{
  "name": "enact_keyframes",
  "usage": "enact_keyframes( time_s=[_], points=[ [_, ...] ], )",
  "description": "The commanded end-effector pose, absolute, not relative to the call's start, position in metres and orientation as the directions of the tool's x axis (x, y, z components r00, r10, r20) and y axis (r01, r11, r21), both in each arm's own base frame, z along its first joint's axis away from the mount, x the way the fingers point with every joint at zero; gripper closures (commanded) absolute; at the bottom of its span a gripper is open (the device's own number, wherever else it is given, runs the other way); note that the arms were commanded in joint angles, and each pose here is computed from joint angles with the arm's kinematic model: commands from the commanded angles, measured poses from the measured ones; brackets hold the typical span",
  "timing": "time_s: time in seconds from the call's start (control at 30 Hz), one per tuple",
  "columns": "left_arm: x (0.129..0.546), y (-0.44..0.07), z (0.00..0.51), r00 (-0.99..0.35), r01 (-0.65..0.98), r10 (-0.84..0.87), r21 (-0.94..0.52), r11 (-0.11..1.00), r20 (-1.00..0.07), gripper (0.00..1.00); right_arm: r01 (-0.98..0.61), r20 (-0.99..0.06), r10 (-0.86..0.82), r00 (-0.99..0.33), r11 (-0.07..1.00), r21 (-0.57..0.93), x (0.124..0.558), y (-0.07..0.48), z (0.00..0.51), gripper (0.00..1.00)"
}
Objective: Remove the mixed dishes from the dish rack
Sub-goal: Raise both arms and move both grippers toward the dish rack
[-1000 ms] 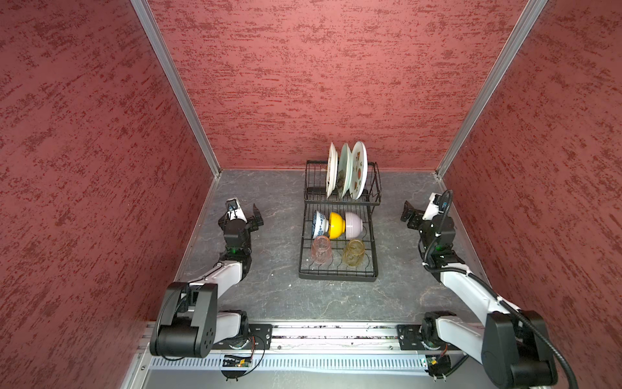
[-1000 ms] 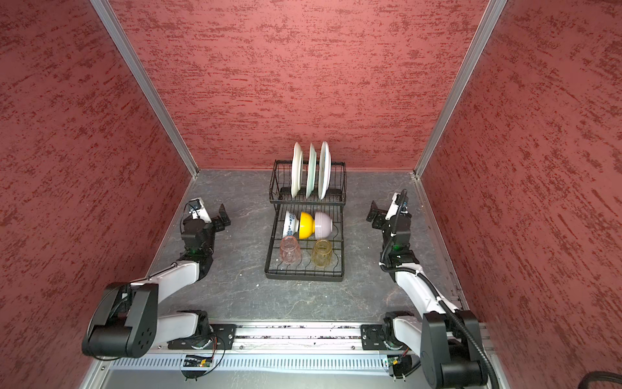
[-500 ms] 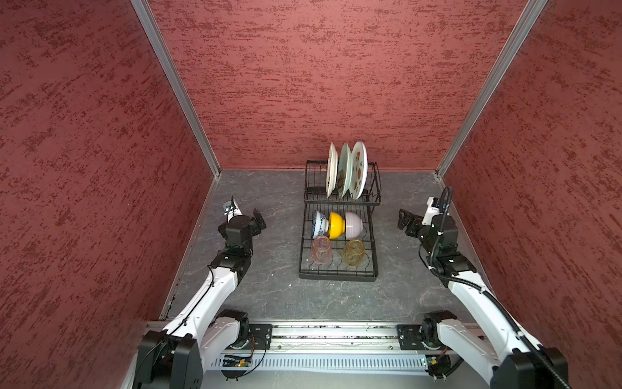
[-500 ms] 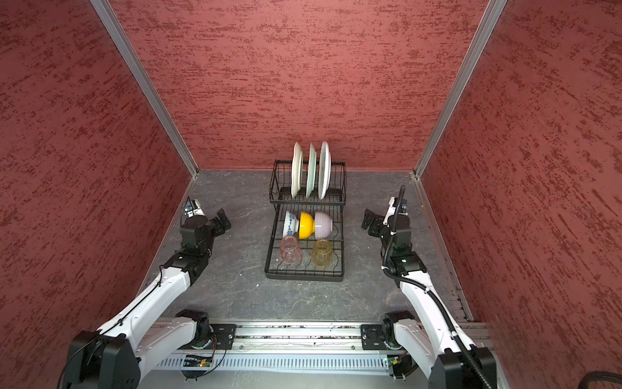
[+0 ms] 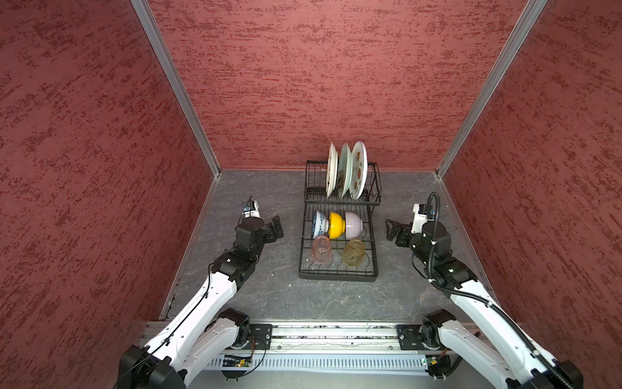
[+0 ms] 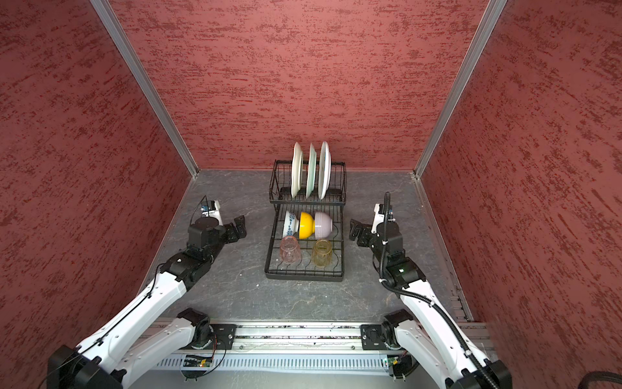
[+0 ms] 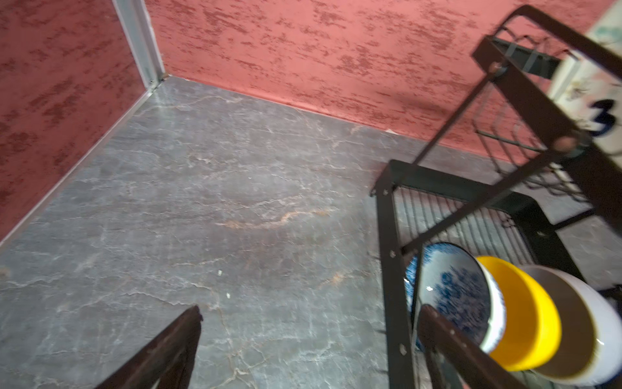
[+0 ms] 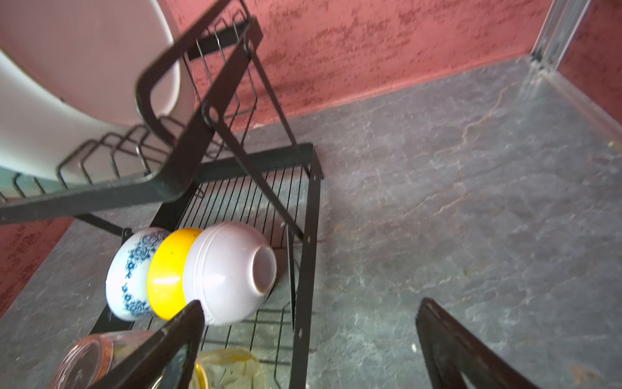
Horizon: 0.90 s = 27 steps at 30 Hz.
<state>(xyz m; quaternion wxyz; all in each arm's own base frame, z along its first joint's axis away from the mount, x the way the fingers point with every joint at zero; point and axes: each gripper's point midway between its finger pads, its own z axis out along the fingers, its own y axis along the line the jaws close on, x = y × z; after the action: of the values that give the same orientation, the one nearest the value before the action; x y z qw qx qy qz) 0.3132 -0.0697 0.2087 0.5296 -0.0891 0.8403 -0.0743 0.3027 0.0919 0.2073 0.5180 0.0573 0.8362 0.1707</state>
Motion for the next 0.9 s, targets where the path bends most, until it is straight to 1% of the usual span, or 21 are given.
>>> enact_keyframes(
  time_s=[0.0, 0.1, 0.3, 0.53, 0.67, 0.87],
  points=[
    [0.31, -0.075, 0.211, -0.428, -0.059, -0.223, -0.219, 0.974, -0.876, 0.0, -0.076, -0.797, 0.291, -0.529, 0.919, 0.386, 0.291, 0.105, 0.196, 0.01],
    [0.313, -0.077, 0.208, -0.443, -0.056, -0.215, -0.213, 0.975, -0.87, 0.01, -0.091, -0.782, 0.274, -0.56, 0.918, 0.387, 0.285, 0.119, 0.193, 0.01],
    [0.318, -0.085, 0.199, -0.47, -0.033, -0.209, -0.22, 0.975, -0.857, 0.01, -0.095, -0.78, 0.234, -0.58, 0.932, 0.35, 0.28, 0.135, 0.186, 0.01],
    [0.318, -0.087, 0.188, -0.492, -0.031, -0.203, -0.216, 0.976, -0.847, 0.0, -0.167, -0.735, 0.13, -0.666, 0.934, 0.316, 0.272, 0.183, 0.177, 0.01],
    [0.317, -0.088, 0.187, -0.497, -0.025, -0.201, -0.218, 0.976, -0.844, 0.01, -0.197, -0.716, 0.086, -0.692, 0.933, 0.302, 0.268, 0.205, 0.175, 0.01],
    [0.314, -0.091, 0.183, -0.51, -0.014, -0.205, -0.23, 0.973, -0.836, 0.0, -0.149, -0.674, 0.085, -0.734, 0.948, 0.282, 0.269, 0.207, 0.16, 0.01]
  ],
)
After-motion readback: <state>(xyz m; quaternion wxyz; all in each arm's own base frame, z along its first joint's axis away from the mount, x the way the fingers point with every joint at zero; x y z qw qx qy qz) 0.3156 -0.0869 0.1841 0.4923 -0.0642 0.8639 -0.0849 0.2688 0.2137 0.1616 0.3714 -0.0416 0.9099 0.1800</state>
